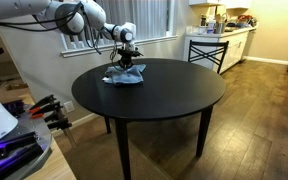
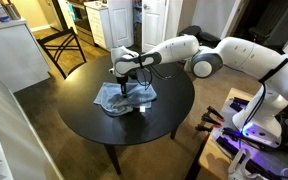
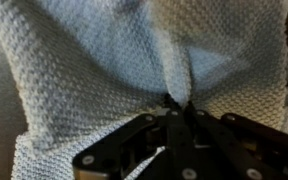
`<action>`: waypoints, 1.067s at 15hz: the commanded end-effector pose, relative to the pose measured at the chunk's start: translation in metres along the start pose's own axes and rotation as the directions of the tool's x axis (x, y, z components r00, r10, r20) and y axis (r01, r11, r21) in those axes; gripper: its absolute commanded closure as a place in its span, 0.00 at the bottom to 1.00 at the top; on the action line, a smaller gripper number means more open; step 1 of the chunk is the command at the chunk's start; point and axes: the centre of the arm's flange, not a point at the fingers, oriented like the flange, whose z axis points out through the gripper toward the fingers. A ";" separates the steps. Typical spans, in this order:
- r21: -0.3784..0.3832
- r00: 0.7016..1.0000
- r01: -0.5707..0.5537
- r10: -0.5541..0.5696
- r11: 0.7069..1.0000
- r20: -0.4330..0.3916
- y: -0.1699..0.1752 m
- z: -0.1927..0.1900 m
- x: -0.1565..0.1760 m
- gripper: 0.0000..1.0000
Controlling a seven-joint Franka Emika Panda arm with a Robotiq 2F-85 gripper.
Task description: Use the blue towel to wipe the table.
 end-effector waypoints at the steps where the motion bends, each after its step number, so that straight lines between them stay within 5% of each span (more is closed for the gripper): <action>1: -0.039 0.982 0.140 -0.133 0.989 0.131 -0.004 -0.014 -0.069 0.97; 4: -0.159 0.972 0.153 -0.118 0.975 0.205 0.038 -0.032 -0.098 0.97; 9: -0.230 0.963 -0.111 0.162 0.967 0.216 0.140 -0.058 -0.156 0.97; 13: -0.286 0.912 -0.294 0.358 0.912 0.201 0.198 -0.064 -0.191 0.97; 16: -0.313 0.857 -0.444 0.500 0.840 0.127 0.229 -0.070 -0.191 0.97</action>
